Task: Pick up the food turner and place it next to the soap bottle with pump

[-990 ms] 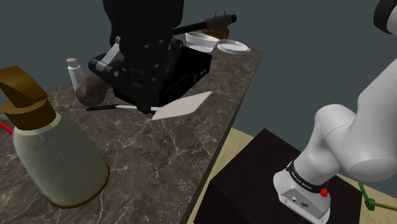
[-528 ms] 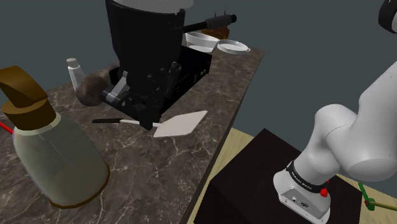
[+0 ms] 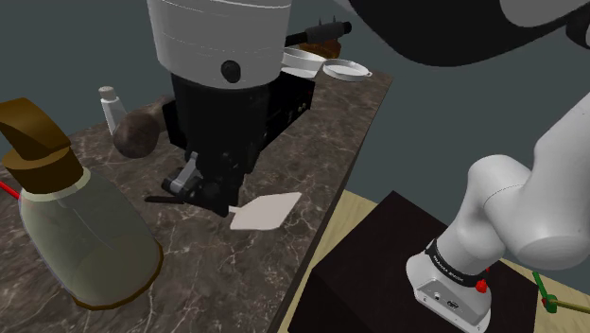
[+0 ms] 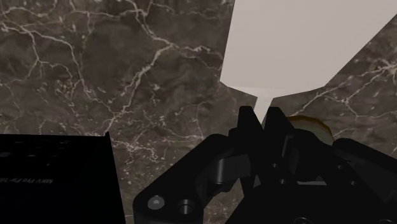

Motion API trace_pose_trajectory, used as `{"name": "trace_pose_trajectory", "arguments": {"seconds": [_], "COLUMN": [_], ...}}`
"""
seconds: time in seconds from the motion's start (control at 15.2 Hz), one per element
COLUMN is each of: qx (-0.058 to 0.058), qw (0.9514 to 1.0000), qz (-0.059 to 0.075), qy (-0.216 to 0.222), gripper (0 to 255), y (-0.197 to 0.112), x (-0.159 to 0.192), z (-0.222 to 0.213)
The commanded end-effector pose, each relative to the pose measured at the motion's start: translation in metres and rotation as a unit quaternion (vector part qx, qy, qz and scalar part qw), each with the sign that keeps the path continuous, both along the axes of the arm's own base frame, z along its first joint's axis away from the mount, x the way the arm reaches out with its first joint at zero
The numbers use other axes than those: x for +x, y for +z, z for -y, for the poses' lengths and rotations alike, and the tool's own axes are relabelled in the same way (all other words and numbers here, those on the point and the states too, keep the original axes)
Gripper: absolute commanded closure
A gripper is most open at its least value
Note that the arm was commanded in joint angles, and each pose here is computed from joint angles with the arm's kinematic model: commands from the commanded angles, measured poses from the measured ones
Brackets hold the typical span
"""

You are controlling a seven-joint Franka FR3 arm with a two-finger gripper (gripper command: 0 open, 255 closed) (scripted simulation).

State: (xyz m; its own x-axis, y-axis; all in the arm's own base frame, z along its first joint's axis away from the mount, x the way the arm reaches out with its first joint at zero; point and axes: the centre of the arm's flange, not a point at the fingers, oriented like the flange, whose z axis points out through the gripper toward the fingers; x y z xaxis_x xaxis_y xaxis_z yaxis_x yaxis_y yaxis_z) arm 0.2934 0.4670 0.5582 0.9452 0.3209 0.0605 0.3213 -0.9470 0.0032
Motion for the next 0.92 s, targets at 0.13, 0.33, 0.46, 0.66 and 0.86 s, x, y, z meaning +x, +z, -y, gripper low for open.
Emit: {"name": "trace_pose_trajectory", "arguments": {"seconds": [0.13,0.33,0.46,0.66,0.86], "qx": [0.0,0.0,0.0,0.0,0.0], "qw": [1.0,1.0,1.0,1.0,1.0], "qz": [0.0,0.0,0.0,0.0,0.0], "qy": [0.0,0.0,0.0,0.0,0.0], "gripper": [255,255,255,255,255], "y": [-0.022,-0.037,-0.048,-0.064,-0.08], "x": [0.0,0.0,0.0,0.0,0.0], "z": [0.0,0.0,0.0,0.0,0.0]}}
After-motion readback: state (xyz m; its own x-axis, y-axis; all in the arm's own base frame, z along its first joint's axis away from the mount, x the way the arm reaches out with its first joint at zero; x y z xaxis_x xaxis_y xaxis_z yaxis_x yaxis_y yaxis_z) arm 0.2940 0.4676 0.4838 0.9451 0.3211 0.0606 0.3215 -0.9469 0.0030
